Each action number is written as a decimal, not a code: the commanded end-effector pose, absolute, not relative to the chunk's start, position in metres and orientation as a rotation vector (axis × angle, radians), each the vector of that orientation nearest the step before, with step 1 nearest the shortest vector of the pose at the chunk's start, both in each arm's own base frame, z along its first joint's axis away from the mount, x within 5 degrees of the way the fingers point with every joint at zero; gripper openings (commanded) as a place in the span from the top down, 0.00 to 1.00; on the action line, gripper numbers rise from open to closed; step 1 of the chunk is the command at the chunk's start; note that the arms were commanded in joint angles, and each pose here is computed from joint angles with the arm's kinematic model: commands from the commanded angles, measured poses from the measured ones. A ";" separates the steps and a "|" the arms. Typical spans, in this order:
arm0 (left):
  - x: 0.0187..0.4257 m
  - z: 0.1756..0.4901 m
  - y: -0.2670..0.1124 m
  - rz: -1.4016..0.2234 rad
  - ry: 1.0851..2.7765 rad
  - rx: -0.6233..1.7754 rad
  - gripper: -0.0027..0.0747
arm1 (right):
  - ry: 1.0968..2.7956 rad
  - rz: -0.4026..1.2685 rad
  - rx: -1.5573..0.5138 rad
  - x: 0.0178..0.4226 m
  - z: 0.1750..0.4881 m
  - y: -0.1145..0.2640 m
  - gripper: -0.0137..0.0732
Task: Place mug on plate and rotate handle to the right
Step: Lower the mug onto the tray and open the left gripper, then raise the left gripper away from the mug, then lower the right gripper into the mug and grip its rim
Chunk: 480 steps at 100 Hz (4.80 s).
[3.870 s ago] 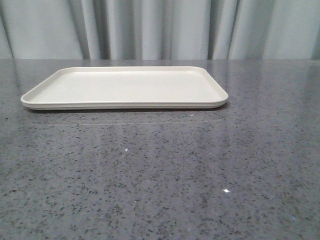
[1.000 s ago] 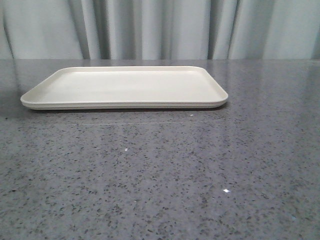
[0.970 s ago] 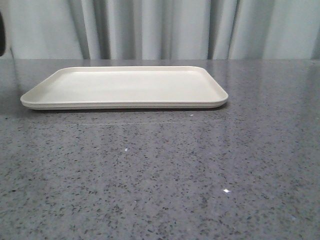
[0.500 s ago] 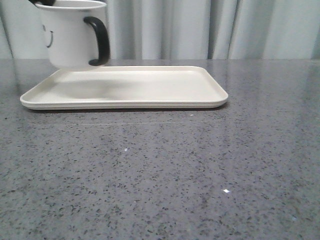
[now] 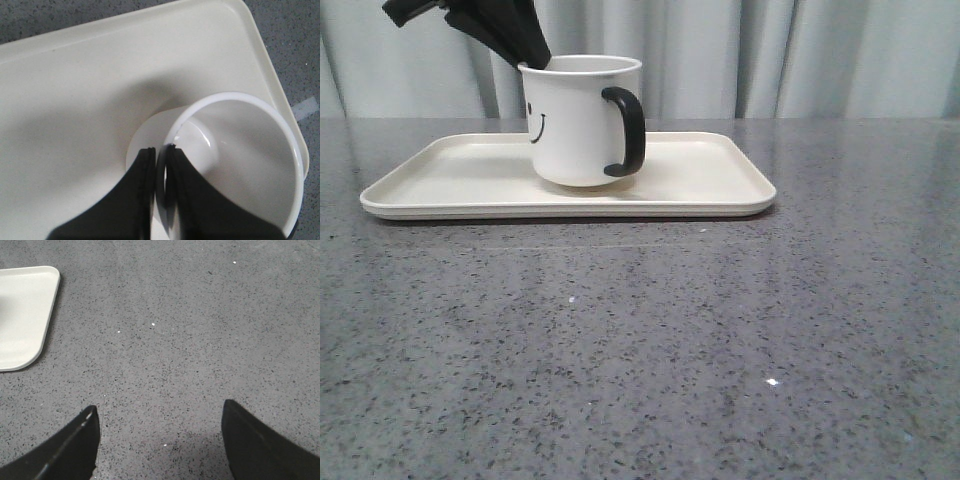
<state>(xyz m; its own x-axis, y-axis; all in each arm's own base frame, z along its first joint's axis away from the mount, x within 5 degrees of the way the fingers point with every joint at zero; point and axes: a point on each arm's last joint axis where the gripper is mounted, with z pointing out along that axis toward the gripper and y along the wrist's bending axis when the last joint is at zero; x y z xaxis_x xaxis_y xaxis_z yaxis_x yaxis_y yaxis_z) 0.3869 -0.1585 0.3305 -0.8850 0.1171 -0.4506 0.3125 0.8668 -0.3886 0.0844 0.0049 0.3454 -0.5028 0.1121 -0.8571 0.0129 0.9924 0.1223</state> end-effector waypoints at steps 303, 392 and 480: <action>0.187 0.358 -0.022 -0.174 2.320 0.013 0.29 | 1.962 0.128 0.076 0.090 0.364 0.005 0.24; 0.164 0.345 -0.020 -0.175 2.305 0.012 0.30 | 2.139 0.526 -0.390 0.278 0.399 0.143 0.24; 0.164 0.345 -0.020 -0.175 2.305 0.012 0.30 | 2.353 0.405 -0.360 0.362 0.353 0.244 0.24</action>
<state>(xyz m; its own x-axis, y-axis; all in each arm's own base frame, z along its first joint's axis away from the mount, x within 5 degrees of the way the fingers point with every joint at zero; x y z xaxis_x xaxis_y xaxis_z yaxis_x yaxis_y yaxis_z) 0.1615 -0.0190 0.3311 -0.7423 -0.0179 -0.6699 0.0663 0.9928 -0.1000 0.3662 0.2476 0.3202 -0.7740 -0.1804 -0.6069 -0.3511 0.9200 0.1743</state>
